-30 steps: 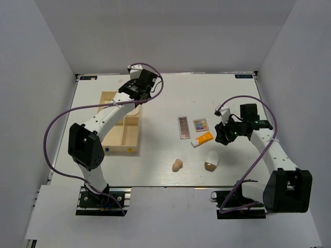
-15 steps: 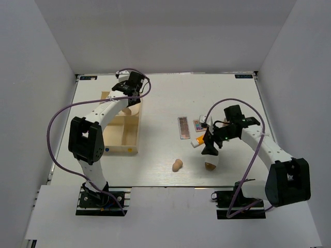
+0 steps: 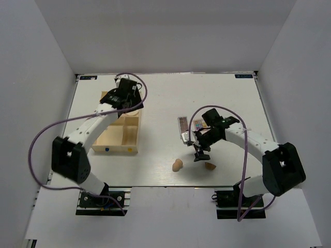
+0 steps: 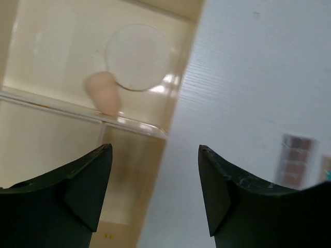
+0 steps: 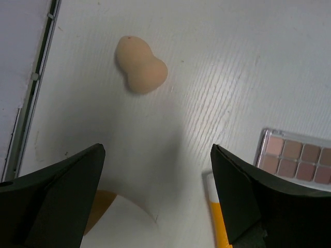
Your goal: Organize the makeup
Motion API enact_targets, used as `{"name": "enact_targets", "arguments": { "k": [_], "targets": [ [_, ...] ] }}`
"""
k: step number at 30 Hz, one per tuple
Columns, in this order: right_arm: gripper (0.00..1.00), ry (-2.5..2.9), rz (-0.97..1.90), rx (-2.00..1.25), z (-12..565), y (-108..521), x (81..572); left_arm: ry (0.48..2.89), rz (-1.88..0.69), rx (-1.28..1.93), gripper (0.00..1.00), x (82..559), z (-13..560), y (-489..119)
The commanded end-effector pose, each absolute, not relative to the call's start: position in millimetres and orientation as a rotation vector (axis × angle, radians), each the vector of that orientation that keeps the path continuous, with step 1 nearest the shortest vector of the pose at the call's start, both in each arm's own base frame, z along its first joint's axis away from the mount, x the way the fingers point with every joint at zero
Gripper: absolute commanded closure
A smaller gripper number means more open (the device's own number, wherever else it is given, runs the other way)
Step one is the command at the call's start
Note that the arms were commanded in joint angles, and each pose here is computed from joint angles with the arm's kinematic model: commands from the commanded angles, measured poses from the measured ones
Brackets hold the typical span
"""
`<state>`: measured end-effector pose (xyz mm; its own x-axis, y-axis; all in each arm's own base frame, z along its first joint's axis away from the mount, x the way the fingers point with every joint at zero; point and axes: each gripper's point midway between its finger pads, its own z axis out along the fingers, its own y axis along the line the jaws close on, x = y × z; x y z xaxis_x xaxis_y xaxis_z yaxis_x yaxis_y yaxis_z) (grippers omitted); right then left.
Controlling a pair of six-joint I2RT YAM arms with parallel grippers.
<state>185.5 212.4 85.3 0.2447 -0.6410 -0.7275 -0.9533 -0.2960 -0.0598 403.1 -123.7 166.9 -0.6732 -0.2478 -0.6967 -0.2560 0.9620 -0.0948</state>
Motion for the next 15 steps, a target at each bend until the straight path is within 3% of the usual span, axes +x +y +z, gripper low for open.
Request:
{"name": "enact_targets", "arguments": {
  "k": [1,8,15],
  "targets": [
    [0.11,1.269,0.774,-2.098,93,232,194,2.228,-0.334,-0.219,0.22,371,216,-155],
    [0.14,1.154,0.854,-2.222,79,269,171,2.171,-0.46,-0.28,0.19,310,227,-140],
    [0.28,1.146,0.806,-2.329,51,283,164,2.158,-0.472,-0.435,0.18,270,219,-118]
  ]
}}
